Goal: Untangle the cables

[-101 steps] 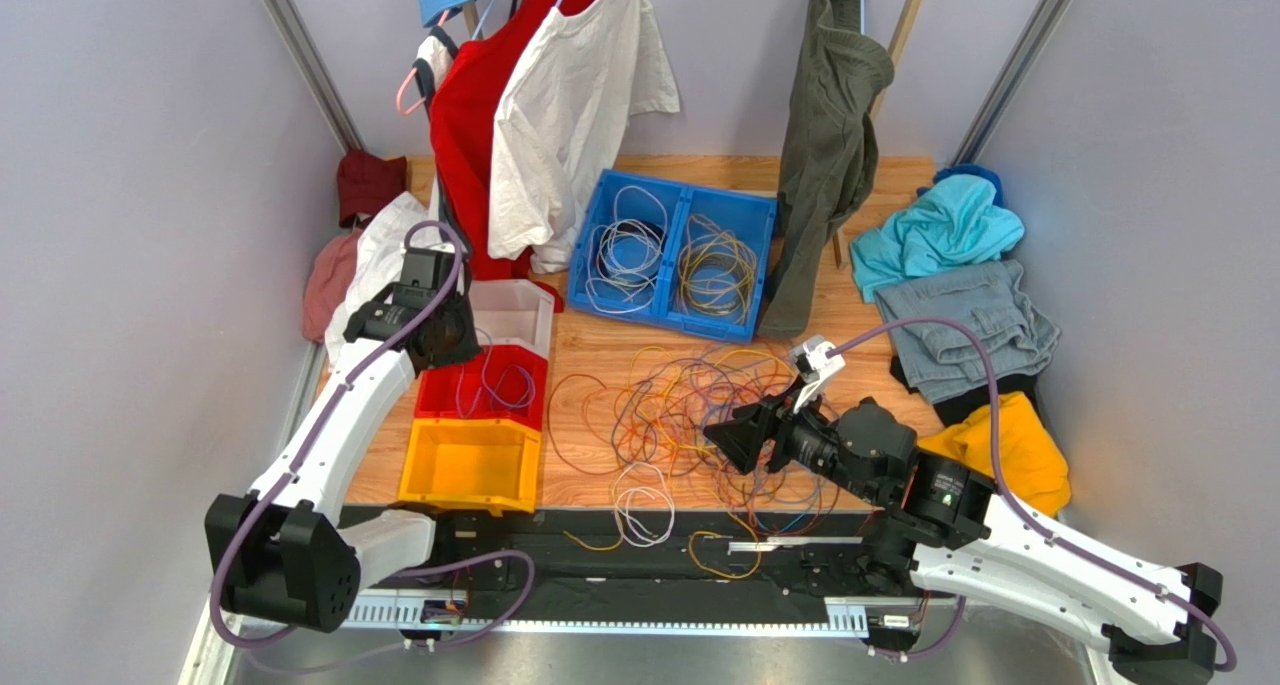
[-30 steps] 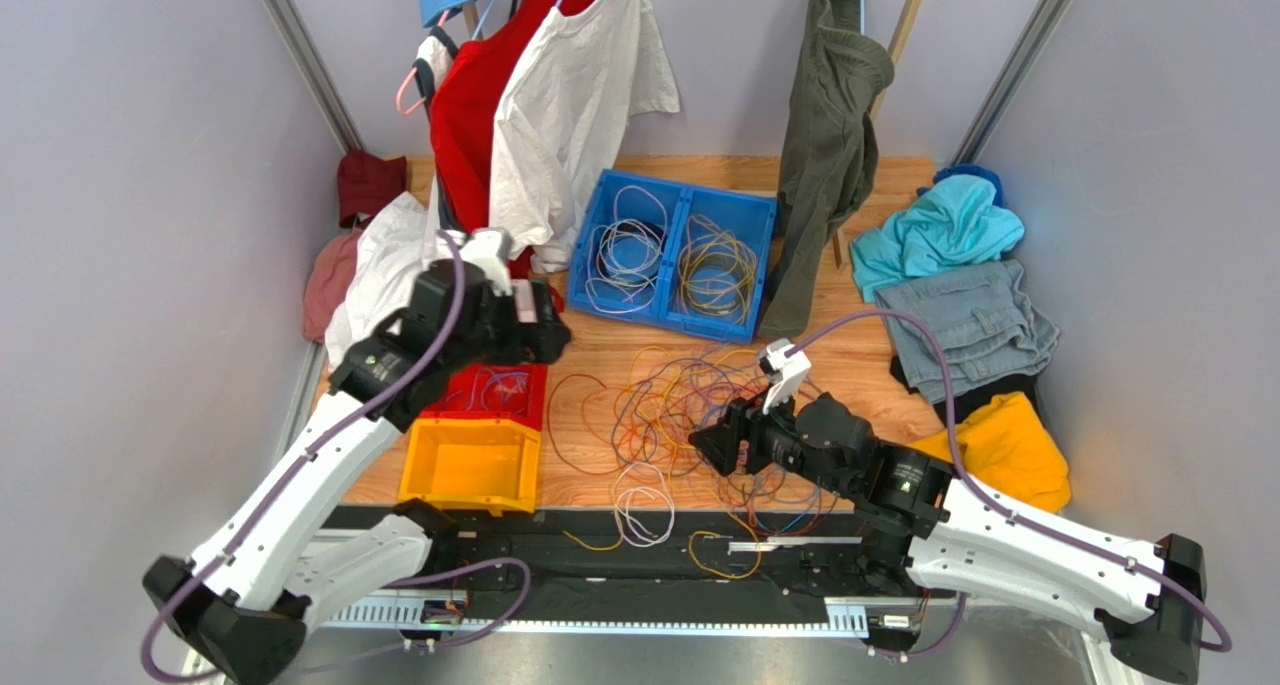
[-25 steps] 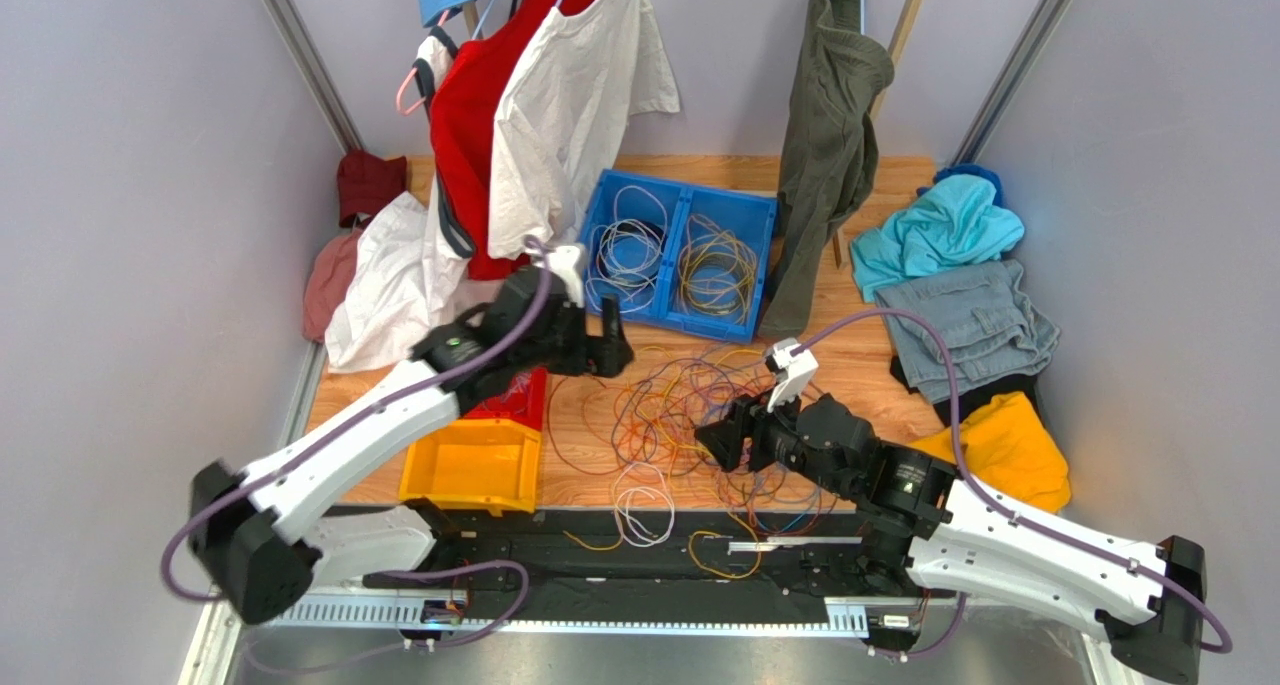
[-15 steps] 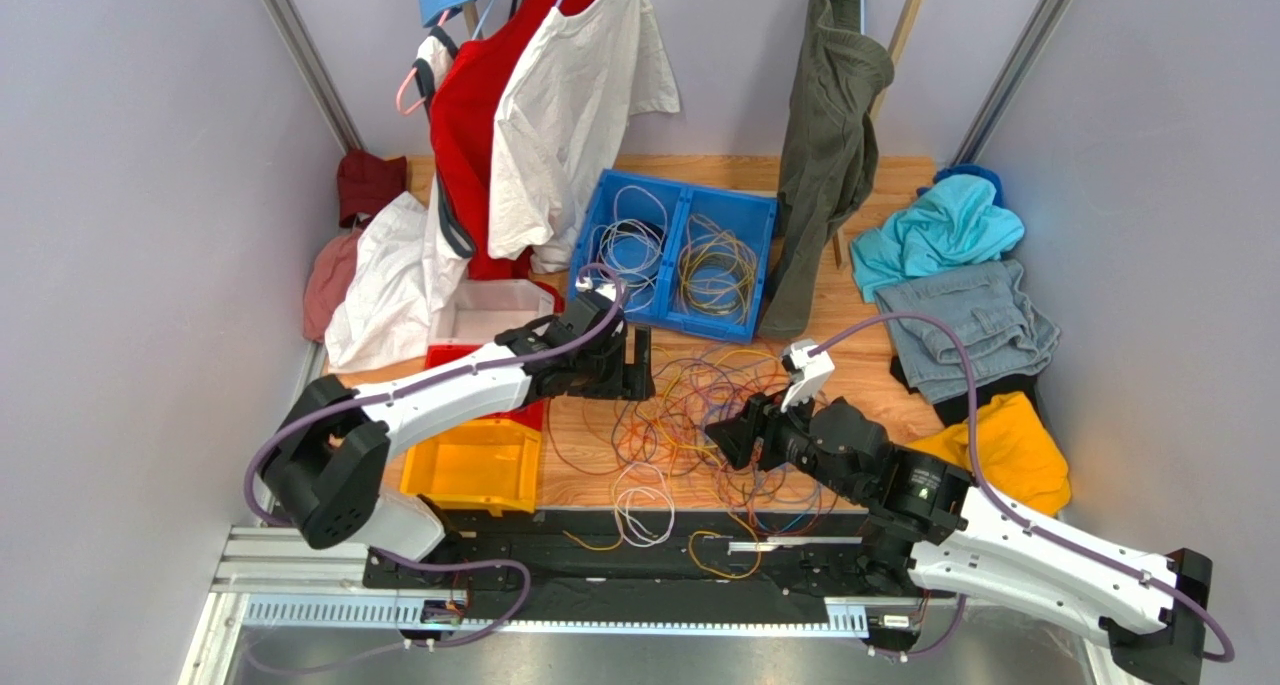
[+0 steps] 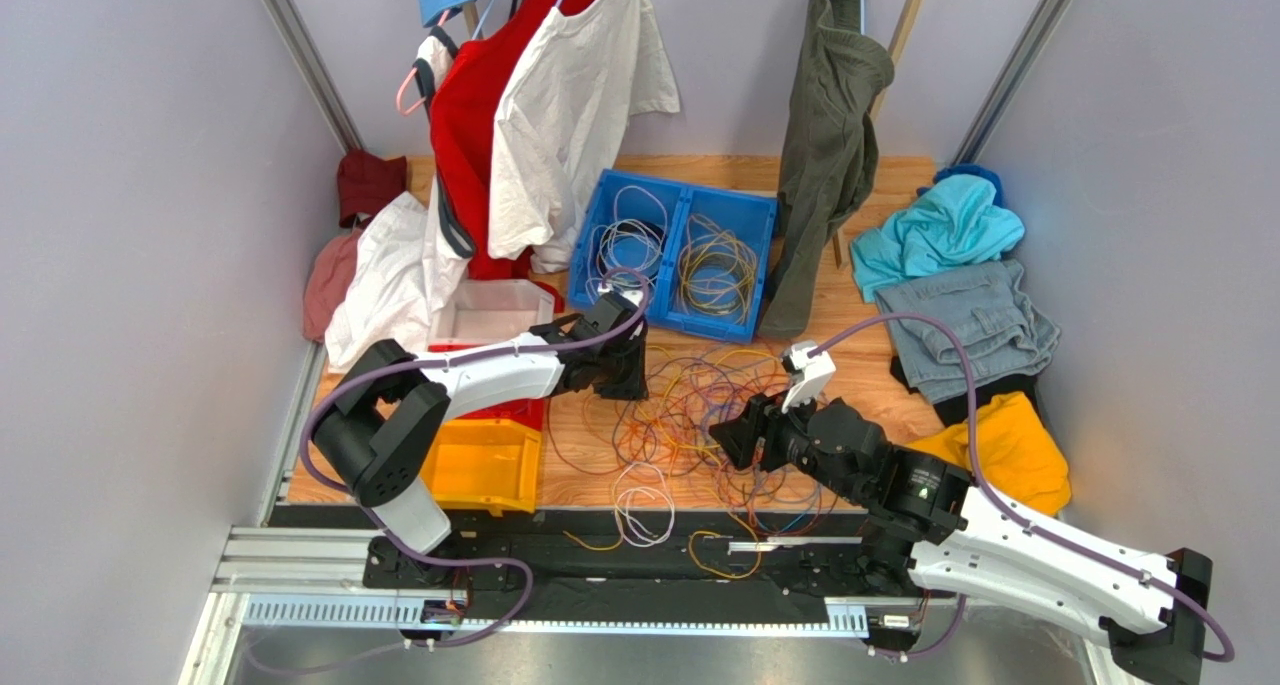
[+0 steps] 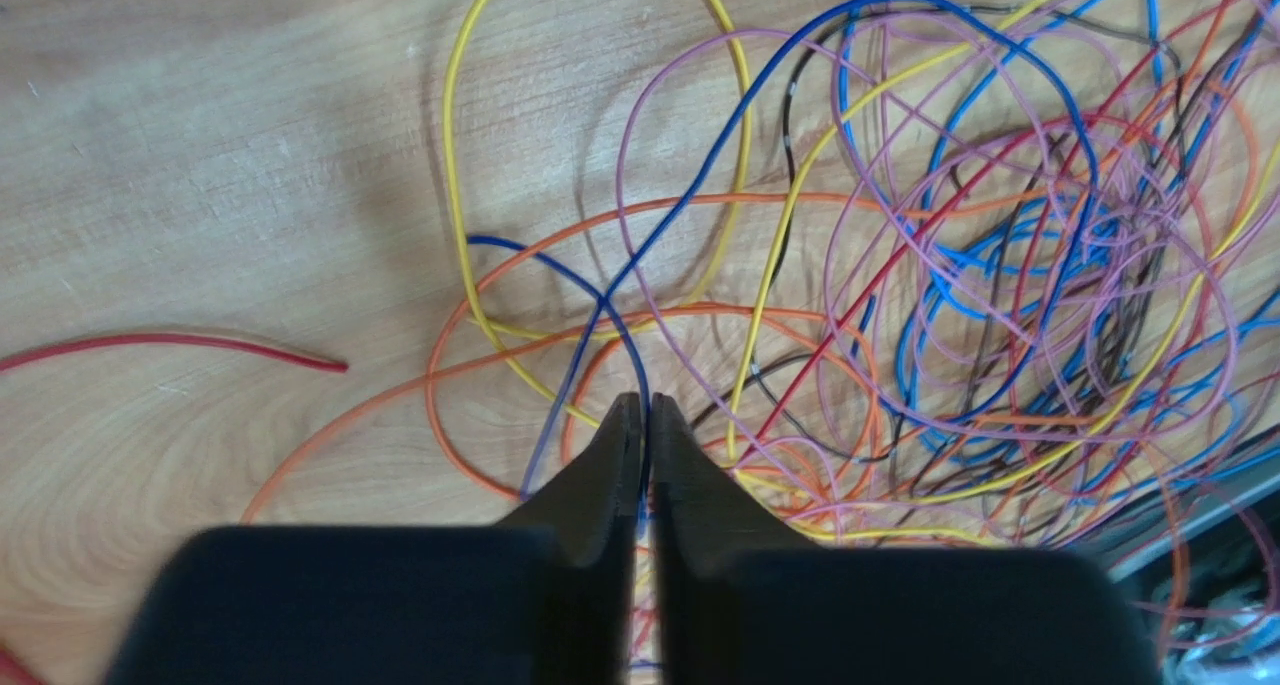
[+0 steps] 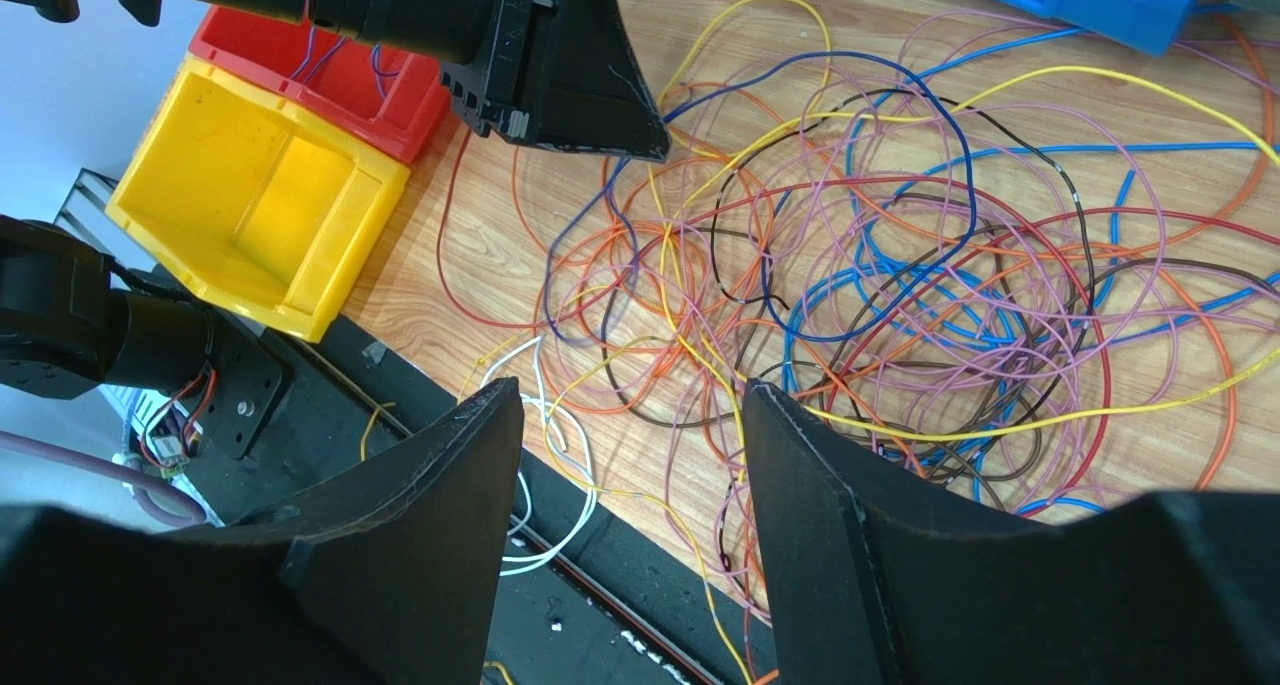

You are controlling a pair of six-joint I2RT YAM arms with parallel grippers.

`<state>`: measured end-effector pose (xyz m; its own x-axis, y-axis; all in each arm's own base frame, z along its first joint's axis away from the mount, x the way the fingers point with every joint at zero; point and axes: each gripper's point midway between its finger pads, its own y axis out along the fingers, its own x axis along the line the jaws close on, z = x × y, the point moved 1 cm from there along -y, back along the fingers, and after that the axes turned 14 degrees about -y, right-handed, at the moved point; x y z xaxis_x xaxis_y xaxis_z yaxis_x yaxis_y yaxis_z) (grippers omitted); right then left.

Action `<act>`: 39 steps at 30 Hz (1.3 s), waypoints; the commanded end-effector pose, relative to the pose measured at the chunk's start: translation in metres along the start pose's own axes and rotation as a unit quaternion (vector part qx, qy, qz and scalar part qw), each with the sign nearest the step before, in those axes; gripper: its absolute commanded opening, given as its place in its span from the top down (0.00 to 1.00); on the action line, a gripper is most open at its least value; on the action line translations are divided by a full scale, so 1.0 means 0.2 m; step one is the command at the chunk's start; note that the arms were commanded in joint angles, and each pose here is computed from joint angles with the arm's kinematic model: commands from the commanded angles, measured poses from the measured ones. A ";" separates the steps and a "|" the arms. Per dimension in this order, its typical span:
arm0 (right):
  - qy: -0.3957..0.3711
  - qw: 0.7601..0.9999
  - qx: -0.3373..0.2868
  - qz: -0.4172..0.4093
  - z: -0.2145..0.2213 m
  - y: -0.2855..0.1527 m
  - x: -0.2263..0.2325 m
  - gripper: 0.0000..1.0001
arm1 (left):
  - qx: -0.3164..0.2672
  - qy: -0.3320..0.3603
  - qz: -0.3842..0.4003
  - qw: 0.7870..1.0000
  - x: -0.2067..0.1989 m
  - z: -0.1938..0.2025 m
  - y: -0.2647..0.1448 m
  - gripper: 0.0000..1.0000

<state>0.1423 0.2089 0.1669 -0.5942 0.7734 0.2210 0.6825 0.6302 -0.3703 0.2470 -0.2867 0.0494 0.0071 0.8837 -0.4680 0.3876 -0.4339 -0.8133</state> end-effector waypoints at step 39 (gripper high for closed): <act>0.008 0.998 -0.052 -0.045 -0.13 0.02 0.10 0.29 | -0.451 0.102 0.228 0.857 -0.67 -0.78 -2.63 1.00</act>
<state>0.1370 0.2218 0.1679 -0.6303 0.7294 0.2659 0.6420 0.6823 -0.3497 0.1999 -0.1582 0.5678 0.4067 0.7314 -0.5474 0.8764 -0.4815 0.0078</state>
